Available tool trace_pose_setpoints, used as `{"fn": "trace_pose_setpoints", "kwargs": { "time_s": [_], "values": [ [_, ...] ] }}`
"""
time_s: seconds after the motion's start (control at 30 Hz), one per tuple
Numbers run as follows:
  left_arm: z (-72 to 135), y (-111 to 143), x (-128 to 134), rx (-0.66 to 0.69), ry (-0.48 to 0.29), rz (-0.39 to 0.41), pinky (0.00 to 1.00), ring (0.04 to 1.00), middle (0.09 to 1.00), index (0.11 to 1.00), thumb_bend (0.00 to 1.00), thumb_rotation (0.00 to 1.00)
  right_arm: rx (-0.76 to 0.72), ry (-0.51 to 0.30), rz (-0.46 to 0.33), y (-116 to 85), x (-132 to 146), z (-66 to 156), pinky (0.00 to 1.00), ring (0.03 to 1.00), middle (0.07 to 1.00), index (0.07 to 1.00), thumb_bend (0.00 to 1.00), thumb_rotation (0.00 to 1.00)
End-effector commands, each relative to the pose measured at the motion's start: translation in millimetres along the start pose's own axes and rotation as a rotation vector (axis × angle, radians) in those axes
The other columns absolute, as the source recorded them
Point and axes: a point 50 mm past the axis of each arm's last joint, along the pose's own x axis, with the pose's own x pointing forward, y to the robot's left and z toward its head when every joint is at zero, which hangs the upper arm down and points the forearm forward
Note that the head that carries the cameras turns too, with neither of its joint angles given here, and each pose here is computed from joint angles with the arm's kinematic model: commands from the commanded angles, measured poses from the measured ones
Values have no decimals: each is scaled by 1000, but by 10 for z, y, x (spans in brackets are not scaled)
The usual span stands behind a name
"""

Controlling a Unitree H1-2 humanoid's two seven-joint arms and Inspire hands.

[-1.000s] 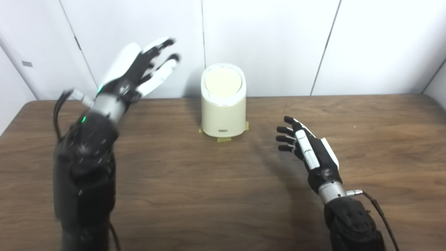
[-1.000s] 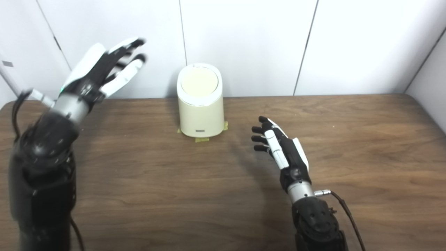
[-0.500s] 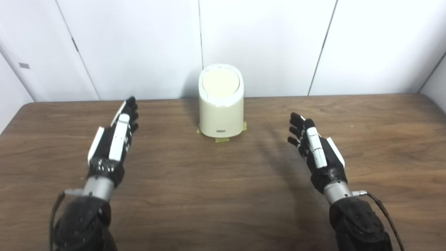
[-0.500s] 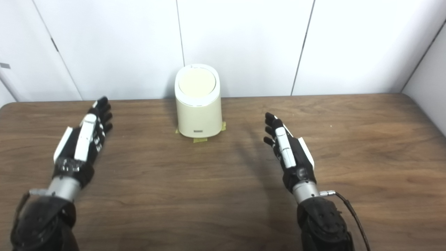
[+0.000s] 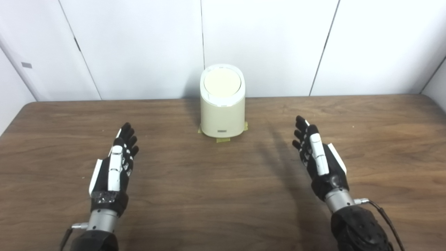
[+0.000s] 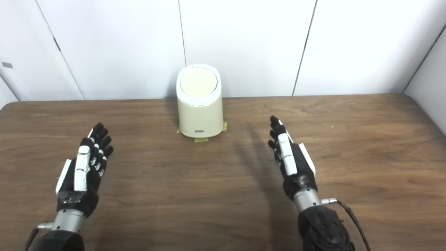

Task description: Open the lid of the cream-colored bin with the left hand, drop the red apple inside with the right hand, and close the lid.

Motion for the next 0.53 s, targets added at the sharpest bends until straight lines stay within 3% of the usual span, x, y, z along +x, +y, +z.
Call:
{"fn": "trace_pose_setpoints", "kwargs": {
  "time_s": [0.0,0.27,0.5],
  "values": [
    [16,30,-15,7,-53,7,1000,1000,1000,1000,437,1000,0,-107,27,31,30,167,989,1000,1000,993,554,1000],
    [-97,-1,-10,-8,-42,28,1000,1000,1000,1000,445,1000,-24,-108,39,7,80,103,1000,1000,1000,1000,560,1000],
    [-37,2,52,2,-48,38,1000,1000,1000,1000,401,1000,-40,-116,39,5,121,80,1000,1000,1000,1000,585,1000]
  ]
}}
